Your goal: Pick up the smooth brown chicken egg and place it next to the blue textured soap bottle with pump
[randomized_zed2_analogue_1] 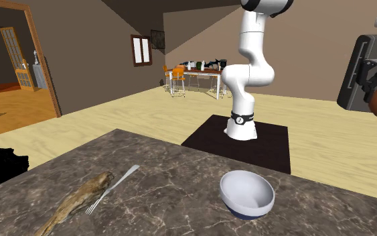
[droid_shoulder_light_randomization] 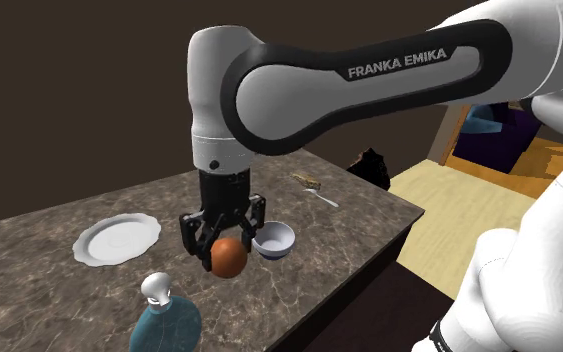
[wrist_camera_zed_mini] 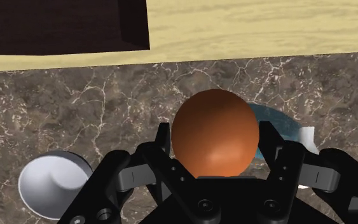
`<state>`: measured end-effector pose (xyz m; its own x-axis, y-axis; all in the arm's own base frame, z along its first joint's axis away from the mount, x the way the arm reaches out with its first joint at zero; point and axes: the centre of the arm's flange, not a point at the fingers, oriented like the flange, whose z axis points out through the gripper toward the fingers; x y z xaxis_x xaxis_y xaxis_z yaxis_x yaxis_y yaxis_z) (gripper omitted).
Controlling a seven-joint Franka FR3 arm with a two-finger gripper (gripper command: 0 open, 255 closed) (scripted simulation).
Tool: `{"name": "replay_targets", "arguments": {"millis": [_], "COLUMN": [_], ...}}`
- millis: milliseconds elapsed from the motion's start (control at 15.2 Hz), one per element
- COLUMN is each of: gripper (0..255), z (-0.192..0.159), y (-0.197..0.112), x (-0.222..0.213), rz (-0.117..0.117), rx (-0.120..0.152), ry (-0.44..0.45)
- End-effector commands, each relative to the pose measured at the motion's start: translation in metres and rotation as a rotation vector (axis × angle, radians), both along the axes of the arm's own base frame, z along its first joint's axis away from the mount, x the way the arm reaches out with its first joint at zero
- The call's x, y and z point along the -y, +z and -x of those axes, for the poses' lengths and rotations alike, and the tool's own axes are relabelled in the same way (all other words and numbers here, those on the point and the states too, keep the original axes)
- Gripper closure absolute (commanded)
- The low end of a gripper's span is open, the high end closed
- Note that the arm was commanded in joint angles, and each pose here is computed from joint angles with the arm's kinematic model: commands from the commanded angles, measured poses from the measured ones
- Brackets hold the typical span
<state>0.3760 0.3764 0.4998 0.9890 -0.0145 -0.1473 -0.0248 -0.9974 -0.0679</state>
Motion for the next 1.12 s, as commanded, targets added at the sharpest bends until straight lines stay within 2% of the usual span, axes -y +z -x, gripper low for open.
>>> {"name": "replay_targets", "arguments": {"millis": [0, 1056], "gripper": [255, 255], "z": [0.000, 0.000], "y": [-0.011, -0.096], "x": [0.001, 0.001], "rz": [0.000, 0.000], "rx": [0.001, 0.001], "ry": [0.000, 0.000]}}
